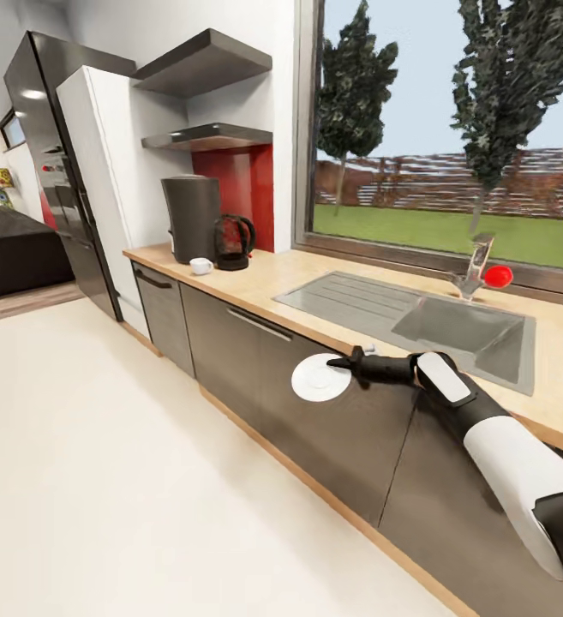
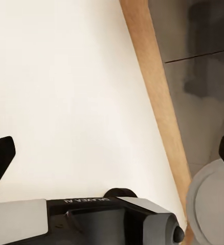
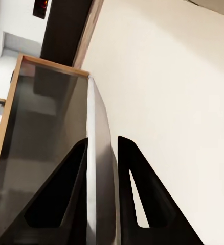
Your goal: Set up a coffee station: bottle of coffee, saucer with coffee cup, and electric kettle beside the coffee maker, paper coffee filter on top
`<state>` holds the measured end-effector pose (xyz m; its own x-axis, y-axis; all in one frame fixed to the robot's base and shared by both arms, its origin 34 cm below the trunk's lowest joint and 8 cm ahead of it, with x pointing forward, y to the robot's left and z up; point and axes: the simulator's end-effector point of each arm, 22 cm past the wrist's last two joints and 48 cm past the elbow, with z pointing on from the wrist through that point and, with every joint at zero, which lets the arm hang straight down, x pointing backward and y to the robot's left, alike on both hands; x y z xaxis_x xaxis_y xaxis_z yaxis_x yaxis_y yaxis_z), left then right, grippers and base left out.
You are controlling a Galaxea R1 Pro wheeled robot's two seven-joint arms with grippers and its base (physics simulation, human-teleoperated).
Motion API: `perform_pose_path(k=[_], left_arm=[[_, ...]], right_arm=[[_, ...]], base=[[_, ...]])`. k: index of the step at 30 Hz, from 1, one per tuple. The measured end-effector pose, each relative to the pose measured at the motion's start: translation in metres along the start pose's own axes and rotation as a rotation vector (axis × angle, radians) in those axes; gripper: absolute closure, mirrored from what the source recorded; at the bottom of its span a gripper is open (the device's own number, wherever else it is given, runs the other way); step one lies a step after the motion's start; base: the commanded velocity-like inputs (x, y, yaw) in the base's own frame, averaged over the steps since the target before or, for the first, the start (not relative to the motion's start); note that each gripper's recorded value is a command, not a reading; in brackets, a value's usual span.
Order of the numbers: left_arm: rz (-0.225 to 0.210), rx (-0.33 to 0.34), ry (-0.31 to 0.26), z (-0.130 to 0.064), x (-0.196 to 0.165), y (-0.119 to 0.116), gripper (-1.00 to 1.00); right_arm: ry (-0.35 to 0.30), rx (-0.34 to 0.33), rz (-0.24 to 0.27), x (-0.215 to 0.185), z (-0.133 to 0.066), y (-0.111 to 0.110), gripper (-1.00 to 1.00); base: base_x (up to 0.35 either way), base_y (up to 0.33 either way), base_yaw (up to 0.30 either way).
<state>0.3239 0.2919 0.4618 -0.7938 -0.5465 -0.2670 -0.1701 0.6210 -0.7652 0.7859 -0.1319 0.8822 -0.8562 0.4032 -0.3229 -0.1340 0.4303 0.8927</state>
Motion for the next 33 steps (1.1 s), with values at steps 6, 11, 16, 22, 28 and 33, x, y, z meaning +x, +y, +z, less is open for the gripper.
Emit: perform_pose_path(k=[6,11,16,22,28,33], left_arm=[[-0.001,0.0,0.0,0.0,0.0,0.0,-1.0],[-0.001,0.0,0.0,0.0,0.0,0.0,-1.0],[-0.001,0.0,0.0,0.0,0.0001,0.0,-1.0],[-0.001,0.0,0.001,0.0001,0.0001,0.0,-1.0],[-0.001,0.0,0.0,0.0,0.0001,0.0,-1.0],[-0.001,0.0,0.0,0.0,0.0001,0.0,-1.0]], right_arm=[[0.026,0.021,-0.016,0.009,0.0053,-0.0042,1.0],[0.028,0.022,-0.017,0.0095,0.0055,-0.0044,1.0],[0.028,0.022,-0.017,0.0096,0.0056,-0.0045,1.0],[0.027,0.023,-0.017,0.0091,0.005,-0.0047,1.0],[0.028,0.023,-0.017,0.0095,0.0054,-0.0046,1.0],[0.028,0.023,-0.017,0.0096,0.0056,-0.0044,1.0]], base=[[0.307,0.202,0.272],[0.306,0.208,0.272],[0.307,0.203,0.272],[0.32,0.084,0.163],[0.327,0.008,0.189],[0.328,0.009,0.264]])
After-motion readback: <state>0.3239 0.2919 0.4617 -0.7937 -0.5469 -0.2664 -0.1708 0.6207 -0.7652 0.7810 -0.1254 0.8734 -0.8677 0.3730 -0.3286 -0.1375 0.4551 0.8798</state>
